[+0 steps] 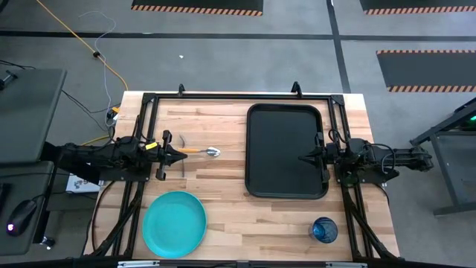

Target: Pick and place plate/cup/fork/spoon on tray

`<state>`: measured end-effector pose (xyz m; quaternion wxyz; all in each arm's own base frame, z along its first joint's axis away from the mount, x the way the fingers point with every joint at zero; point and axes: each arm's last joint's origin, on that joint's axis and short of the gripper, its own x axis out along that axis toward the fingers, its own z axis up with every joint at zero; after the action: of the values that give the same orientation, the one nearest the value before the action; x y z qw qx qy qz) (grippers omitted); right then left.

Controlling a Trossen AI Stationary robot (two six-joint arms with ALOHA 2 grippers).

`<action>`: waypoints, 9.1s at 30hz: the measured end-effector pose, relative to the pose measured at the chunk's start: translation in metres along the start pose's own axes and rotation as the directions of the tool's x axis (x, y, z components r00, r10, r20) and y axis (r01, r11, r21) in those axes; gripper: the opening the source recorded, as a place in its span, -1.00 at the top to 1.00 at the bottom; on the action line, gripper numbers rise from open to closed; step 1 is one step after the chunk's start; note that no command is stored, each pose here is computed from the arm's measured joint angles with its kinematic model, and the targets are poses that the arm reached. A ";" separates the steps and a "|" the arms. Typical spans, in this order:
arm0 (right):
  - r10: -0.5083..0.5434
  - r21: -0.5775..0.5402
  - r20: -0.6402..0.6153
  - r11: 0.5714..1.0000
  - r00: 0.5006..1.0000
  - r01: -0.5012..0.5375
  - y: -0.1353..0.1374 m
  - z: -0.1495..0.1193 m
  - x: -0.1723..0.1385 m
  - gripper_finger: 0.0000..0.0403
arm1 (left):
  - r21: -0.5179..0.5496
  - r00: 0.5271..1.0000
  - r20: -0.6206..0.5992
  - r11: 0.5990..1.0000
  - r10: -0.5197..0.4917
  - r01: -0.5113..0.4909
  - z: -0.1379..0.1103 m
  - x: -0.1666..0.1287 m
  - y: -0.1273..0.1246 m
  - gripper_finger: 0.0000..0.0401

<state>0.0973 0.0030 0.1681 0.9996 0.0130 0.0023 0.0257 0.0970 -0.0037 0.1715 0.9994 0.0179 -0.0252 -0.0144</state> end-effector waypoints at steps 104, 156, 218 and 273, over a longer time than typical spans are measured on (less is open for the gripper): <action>0.000 0.000 0.000 1.000 1.000 0.000 0.000 0.000 0.000 1.00 | 0.000 1.000 0.000 1.000 0.000 0.000 0.000 0.000 0.000 1.00; 0.000 0.000 0.000 1.000 1.000 0.000 0.000 0.000 0.000 1.00 | 0.000 1.000 0.000 1.000 0.000 0.000 0.000 0.000 0.000 1.00; 0.071 0.430 -0.809 0.748 0.583 0.505 0.047 0.147 0.099 0.58 | 0.000 1.000 0.000 1.000 0.000 0.000 0.000 0.000 0.000 1.00; 0.078 0.055 -0.997 0.845 -0.020 0.532 0.201 0.079 0.080 0.57 | 0.000 1.000 0.000 1.000 0.000 0.000 0.000 0.000 0.000 1.00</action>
<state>0.1677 0.2061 0.2516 0.6641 0.2103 0.7026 -0.1453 0.0970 -0.0037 0.1715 0.9994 0.0181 -0.0251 -0.0145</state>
